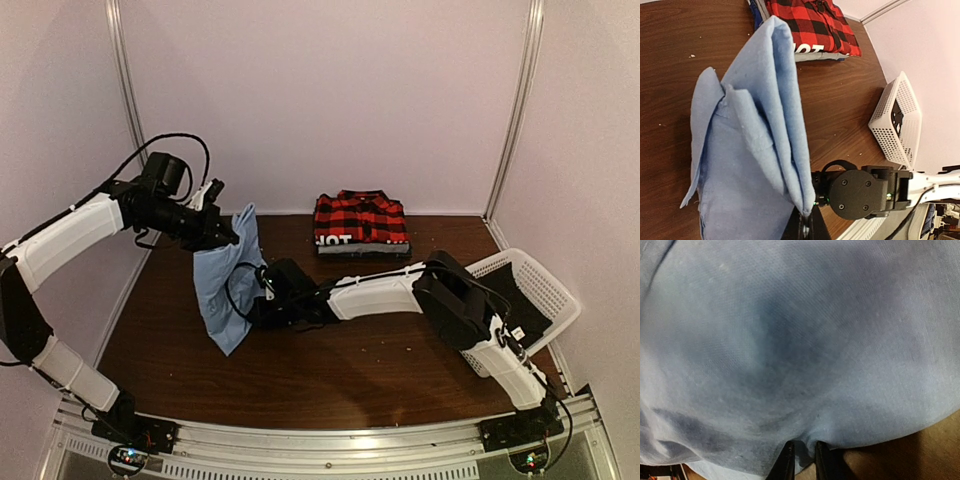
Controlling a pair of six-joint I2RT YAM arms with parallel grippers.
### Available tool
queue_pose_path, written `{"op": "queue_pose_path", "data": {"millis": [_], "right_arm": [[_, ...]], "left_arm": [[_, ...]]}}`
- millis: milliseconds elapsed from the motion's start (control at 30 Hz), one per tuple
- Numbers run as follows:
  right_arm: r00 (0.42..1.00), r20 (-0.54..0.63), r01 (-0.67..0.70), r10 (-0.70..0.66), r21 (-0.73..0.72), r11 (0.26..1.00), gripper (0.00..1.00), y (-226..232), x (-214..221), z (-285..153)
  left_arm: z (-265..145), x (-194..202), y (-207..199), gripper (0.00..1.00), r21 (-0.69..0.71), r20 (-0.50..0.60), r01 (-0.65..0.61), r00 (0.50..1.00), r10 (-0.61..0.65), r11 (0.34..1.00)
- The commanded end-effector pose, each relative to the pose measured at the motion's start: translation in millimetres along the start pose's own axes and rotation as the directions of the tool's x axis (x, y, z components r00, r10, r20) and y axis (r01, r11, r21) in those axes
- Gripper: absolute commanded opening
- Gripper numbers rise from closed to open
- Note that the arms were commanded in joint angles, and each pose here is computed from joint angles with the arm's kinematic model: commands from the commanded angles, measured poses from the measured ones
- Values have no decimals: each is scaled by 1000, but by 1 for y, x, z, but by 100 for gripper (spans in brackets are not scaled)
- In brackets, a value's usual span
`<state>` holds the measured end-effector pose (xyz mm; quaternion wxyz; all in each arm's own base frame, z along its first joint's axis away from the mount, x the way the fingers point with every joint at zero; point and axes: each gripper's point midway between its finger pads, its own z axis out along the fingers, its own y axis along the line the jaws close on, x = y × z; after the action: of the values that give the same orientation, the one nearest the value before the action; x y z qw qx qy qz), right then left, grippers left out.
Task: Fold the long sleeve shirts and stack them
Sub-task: Turn over the square-folded shirt at the center of the board.
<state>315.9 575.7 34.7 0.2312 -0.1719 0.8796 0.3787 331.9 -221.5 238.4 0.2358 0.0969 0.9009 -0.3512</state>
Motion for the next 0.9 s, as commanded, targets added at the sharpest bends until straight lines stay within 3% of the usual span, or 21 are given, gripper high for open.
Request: {"op": "queue_pose_path", "data": {"millis": [0,433,633,867], "right_arm": [[994,49,-83,93,-175,981,18,26,-15,8],[982,93,-131,164,-287,949,26,9,-46,-14],[980,114,-132,162,-232,964,28,-5,-57,-34],[961,212,-135,179,-210,968,28,-3,-89,-103]], "left_arm": [[0,-15,-19,0,89,59,8,998,-14,996],[6,-4,-28,0,104,68,39,997,-46,994],[14,6,-32,0,82,64,40,997,-45,996],[26,18,-36,0,57,46,35,998,-38,998]]}}
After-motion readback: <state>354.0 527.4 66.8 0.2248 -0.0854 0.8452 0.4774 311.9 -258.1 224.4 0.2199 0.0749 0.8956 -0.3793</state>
